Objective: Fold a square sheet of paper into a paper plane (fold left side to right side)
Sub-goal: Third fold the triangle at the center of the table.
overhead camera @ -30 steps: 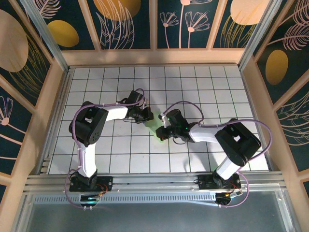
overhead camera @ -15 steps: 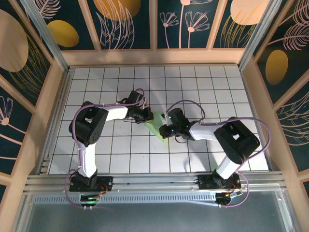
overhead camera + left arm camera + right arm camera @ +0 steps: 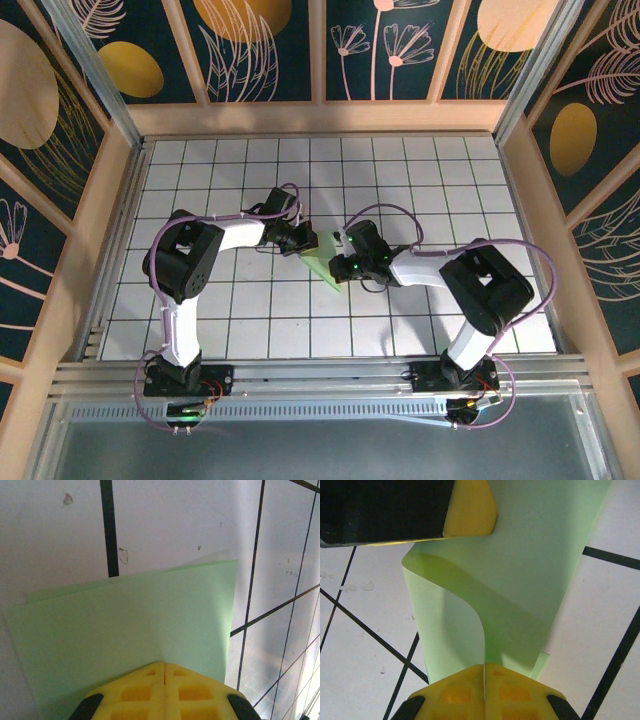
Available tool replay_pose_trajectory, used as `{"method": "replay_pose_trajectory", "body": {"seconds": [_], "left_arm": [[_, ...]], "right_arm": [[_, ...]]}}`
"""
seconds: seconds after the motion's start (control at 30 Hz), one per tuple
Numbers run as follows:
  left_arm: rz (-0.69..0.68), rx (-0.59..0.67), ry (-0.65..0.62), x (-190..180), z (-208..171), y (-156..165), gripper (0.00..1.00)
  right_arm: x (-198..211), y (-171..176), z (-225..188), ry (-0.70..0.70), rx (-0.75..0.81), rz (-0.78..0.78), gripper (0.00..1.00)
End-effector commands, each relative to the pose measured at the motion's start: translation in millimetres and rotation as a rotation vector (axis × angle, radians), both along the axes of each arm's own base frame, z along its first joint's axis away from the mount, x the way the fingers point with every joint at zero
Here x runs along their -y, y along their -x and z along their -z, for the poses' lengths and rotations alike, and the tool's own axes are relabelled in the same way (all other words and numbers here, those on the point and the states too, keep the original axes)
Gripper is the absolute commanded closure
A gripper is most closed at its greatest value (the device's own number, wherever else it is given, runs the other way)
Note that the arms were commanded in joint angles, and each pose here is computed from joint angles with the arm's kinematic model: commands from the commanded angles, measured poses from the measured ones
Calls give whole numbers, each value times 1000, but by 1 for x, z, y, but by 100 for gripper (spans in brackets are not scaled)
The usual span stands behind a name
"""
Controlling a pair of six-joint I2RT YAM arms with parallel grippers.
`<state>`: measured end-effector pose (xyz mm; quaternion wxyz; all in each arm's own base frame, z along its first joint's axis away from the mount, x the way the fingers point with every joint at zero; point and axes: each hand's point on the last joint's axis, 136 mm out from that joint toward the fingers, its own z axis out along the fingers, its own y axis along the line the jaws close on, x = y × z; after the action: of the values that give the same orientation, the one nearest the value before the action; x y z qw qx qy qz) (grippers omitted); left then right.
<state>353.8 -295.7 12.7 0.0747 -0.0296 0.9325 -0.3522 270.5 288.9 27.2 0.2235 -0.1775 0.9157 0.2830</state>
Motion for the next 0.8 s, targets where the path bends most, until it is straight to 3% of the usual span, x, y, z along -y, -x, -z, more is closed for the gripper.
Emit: {"method": "replay_pose_trajectory", "body": {"seconds": [0.0,0.37,0.77], "left_arm": [[-13,-74,-106,-19,37,17,100],[-19,-68,-86,-16,32,15,99],[-21,51,8,4,-28,-21,80]], "right_arm": [[-1,-4,2,4,-5,1,100],[3,6,20,21,-61,-7,100],[11,14,36,61,-106,4,99]]}}
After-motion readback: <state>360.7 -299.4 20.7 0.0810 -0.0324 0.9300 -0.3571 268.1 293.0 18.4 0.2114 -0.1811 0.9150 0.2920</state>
